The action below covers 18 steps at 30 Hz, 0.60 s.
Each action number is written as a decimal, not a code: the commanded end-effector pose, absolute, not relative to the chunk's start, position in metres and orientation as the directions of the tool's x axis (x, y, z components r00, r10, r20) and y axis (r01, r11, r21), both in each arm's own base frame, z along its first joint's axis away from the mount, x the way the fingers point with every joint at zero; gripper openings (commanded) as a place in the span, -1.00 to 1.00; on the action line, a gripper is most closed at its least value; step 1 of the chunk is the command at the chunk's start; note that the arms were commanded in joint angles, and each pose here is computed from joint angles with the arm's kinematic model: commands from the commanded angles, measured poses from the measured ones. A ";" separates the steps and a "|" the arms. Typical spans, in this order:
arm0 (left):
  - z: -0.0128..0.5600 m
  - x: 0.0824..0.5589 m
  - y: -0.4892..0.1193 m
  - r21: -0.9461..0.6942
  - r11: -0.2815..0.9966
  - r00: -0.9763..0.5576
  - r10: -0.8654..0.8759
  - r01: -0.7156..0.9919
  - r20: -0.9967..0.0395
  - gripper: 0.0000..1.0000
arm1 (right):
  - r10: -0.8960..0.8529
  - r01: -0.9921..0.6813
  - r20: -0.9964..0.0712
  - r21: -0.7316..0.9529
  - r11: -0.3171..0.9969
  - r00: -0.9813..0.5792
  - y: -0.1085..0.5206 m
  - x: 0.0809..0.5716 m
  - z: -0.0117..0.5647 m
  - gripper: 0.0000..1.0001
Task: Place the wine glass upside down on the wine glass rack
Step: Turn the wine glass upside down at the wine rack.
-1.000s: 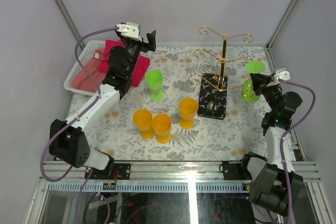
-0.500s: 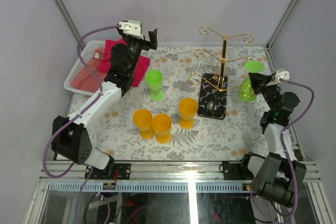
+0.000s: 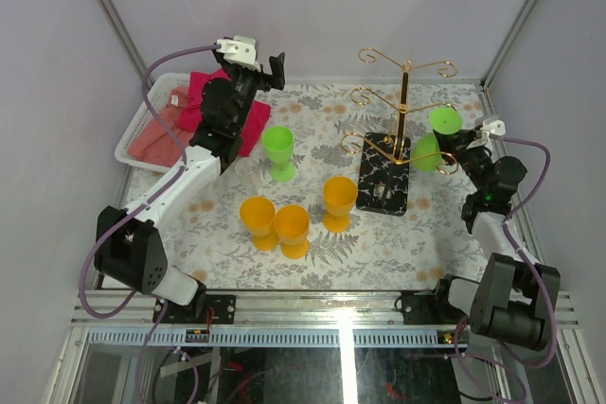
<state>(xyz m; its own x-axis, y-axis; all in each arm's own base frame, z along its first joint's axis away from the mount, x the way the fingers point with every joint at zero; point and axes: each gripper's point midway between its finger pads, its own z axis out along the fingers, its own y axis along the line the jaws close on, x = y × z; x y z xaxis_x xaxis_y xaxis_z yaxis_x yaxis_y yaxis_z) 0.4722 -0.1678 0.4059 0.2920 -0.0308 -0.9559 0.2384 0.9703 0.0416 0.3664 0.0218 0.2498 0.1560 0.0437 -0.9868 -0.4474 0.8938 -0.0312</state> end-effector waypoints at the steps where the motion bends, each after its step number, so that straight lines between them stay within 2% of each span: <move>1: 0.436 0.469 -0.159 0.041 0.976 0.374 -0.042 0.213 -0.926 0.76 | 0.005 -0.413 -0.966 -0.107 0.905 0.260 0.017 0.377 0.276 -1.00; 18: 0.431 0.477 -0.163 0.039 0.976 0.364 -0.043 0.216 -0.930 0.76 | 0.032 -0.324 -0.957 -0.066 0.944 0.288 0.003 0.408 0.282 -1.00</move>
<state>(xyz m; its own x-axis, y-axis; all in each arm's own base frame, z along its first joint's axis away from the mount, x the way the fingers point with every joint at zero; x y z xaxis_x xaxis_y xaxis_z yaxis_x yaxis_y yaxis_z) 0.4761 -0.1691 0.4042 0.2900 -0.0234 -0.9567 0.2364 0.9705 0.0479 0.3940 0.0222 0.2509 0.1934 0.0558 -0.9795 -0.4299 0.9023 -0.0335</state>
